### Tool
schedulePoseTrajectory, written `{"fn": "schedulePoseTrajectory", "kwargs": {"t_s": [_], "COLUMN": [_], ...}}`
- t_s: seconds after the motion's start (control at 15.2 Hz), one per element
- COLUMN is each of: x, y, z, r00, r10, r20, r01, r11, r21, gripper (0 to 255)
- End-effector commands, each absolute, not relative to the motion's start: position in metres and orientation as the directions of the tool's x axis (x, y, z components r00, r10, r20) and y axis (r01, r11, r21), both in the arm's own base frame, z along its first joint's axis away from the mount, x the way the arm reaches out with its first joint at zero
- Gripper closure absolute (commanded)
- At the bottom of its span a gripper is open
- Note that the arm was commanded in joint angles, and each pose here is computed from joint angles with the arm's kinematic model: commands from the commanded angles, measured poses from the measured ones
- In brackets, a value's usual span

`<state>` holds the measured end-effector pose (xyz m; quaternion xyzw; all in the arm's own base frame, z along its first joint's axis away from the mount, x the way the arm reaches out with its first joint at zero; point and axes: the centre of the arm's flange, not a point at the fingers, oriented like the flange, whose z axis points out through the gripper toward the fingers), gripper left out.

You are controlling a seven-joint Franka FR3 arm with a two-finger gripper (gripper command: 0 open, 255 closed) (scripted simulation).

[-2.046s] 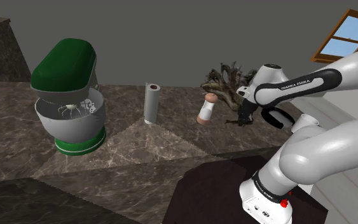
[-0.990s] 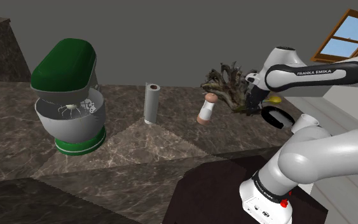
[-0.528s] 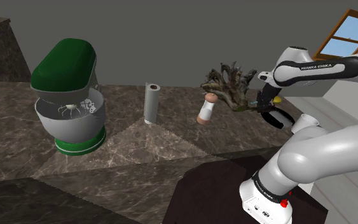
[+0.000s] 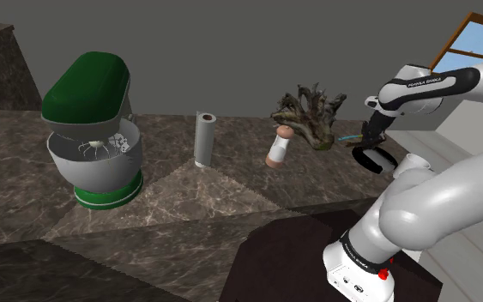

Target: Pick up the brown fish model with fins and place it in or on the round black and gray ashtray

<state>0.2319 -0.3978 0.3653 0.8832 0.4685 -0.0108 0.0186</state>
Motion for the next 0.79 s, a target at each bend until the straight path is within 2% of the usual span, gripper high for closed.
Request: {"fn": "schedulePoseTrajectory", "kwargs": {"t_s": [0.0, 0.73], "x": [0.225, 0.193], "y": [-0.425, -0.566], "z": [0.364, 0.363], "r00": [0.560, 0.560], "r10": [0.828, 0.828], "r20": [-0.039, -0.039], "r01": [0.829, 0.829], "r11": [-0.559, -0.559], "r21": [0.024, 0.024], "gripper": [255, 255]}}
